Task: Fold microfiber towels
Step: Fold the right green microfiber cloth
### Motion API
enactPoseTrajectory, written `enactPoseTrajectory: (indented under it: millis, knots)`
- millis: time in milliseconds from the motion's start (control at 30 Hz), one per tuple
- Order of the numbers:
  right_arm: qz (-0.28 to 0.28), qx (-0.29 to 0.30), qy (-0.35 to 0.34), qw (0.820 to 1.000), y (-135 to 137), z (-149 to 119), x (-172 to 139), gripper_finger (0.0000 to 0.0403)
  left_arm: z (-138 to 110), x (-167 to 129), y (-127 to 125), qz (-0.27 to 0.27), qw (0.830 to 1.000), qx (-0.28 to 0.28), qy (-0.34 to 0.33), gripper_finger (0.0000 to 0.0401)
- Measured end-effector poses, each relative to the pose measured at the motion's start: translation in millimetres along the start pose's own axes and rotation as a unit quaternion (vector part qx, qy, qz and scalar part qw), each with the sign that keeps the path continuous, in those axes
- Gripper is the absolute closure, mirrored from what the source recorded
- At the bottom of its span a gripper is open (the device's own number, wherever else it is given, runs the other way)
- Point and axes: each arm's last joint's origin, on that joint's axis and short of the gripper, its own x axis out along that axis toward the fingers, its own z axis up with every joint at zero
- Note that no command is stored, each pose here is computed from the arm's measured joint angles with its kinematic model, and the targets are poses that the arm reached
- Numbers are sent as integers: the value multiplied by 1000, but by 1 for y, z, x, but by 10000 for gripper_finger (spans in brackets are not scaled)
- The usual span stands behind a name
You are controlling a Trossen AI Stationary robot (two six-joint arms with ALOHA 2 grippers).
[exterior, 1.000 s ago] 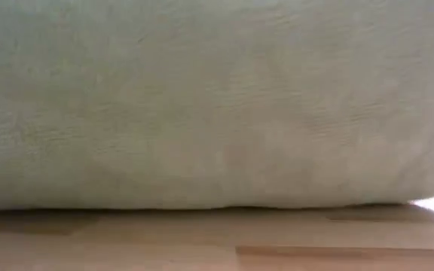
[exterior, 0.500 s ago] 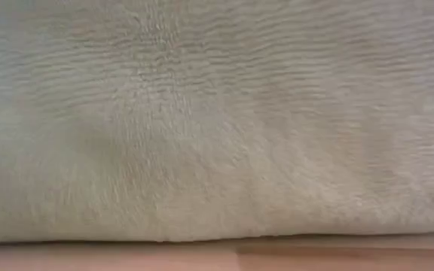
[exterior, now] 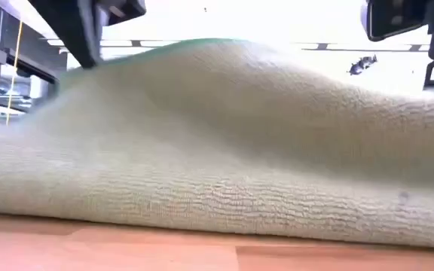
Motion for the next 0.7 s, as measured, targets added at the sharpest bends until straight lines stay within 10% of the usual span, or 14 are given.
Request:
enactPoseTrajectory:
  millis: [700]
  knots:
    - [-194,94,-128,968,-47,30,-45,403,-3,74,82,33,996,-81,1,401]
